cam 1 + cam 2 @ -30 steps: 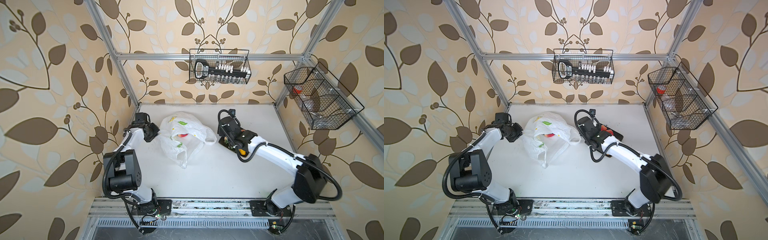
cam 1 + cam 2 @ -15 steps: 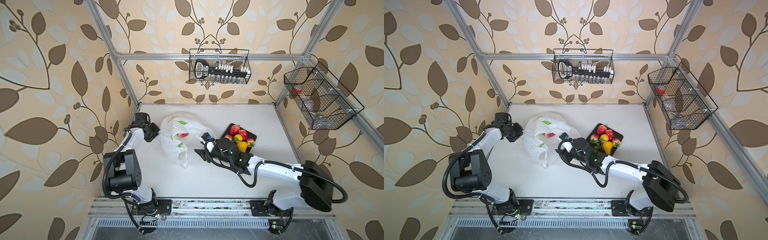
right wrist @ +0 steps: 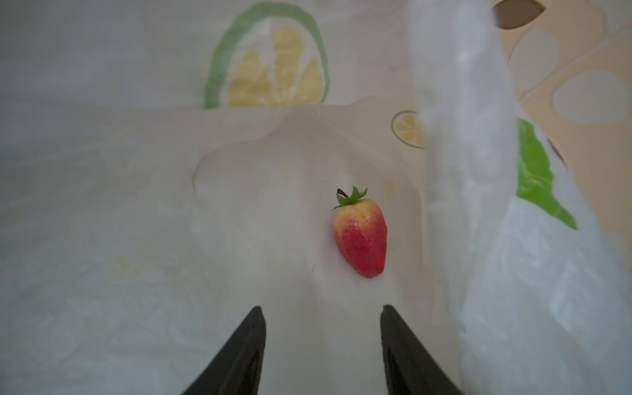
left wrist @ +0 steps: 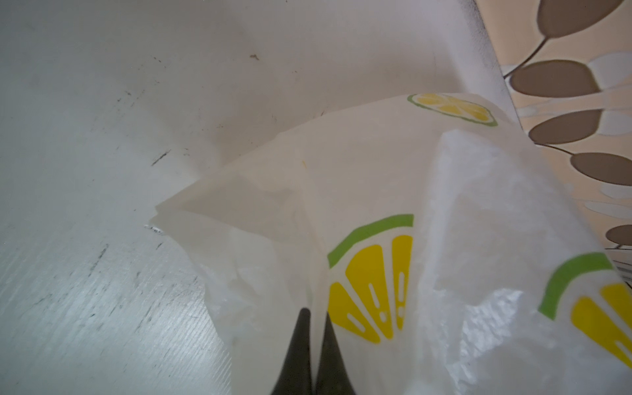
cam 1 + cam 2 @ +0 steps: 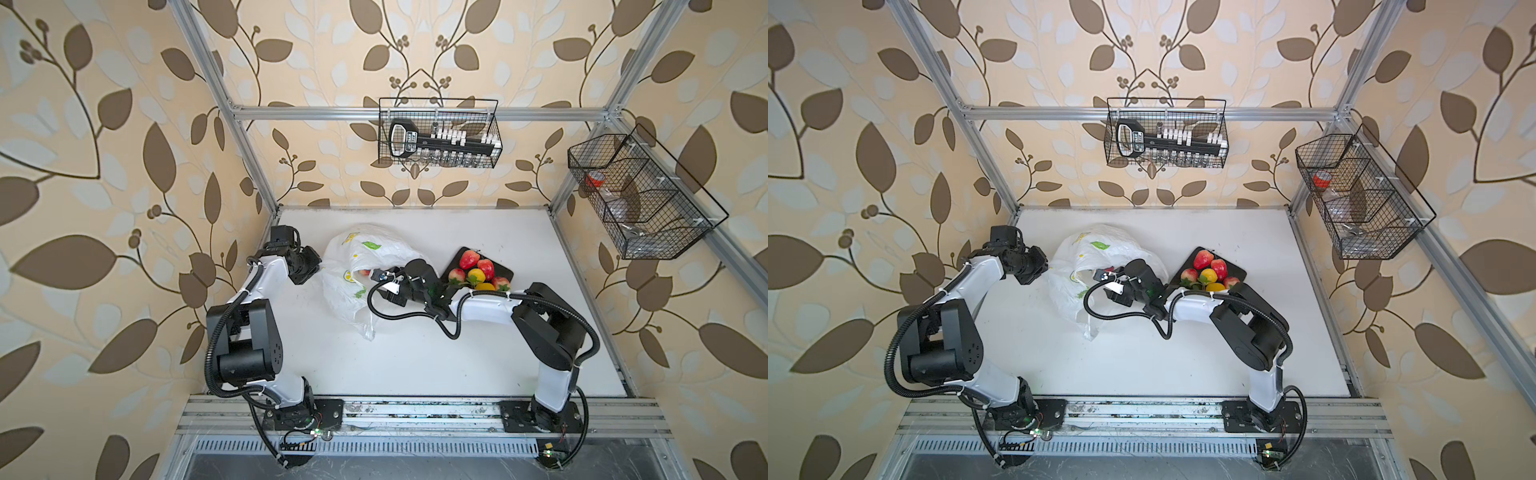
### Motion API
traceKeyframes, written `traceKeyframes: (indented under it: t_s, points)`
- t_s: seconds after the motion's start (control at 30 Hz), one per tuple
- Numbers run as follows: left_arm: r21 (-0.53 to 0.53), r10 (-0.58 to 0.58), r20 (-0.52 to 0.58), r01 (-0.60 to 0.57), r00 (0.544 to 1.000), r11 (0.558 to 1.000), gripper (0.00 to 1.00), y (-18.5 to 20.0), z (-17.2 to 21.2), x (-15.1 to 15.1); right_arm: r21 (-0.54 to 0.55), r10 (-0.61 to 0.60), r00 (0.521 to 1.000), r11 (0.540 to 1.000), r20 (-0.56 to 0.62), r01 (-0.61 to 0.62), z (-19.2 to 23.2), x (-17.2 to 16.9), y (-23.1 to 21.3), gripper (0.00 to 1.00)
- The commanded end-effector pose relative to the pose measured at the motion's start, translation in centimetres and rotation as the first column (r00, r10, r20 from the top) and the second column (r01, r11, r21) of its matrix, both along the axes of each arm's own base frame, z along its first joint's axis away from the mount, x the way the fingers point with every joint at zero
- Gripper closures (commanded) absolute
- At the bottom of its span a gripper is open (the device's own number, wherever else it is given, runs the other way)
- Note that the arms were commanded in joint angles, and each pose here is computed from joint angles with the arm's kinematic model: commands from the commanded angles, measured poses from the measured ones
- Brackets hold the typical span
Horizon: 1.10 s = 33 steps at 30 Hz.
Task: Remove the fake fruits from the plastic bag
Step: 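Move the right gripper back into the bag above the last strawberry, then lower the right gripper and close it on the last strawberry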
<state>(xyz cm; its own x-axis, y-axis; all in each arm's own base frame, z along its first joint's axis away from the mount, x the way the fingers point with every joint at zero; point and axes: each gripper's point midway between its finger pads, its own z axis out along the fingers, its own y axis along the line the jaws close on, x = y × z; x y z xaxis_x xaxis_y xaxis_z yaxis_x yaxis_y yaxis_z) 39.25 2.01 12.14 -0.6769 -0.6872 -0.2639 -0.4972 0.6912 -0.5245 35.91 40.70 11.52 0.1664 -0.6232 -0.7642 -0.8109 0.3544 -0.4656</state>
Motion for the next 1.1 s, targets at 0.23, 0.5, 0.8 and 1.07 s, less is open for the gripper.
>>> traceKeyframes:
  t_s: [0.23,0.5,0.8,1.07]
  points:
    - [-0.015,-0.061,0.012,0.061,0.998,0.998,1.00,-0.6,0.6,0.3,-0.085,0.064,0.989,0.995,0.135,-0.052,-1.2,3.6,2.5,0.41]
    - [-0.024,-0.089,0.004,0.089,0.996,0.996,1.00,-1.0,0.2,0.4,-0.118,0.040,0.999,0.992,0.020,-0.038,-4.2,5.9,3.1,0.32]
    - [-0.040,-0.126,-0.017,0.125,0.992,0.991,1.00,-1.8,-0.6,0.5,-0.078,-0.023,0.997,0.997,-0.068,0.018,-5.3,8.1,4.9,0.22]
    - [-0.057,-0.152,-0.031,0.150,0.988,0.987,1.00,-2.4,-1.0,0.5,-0.091,-0.062,0.992,0.995,-0.114,0.052,-7.5,10.0,6.4,0.14]
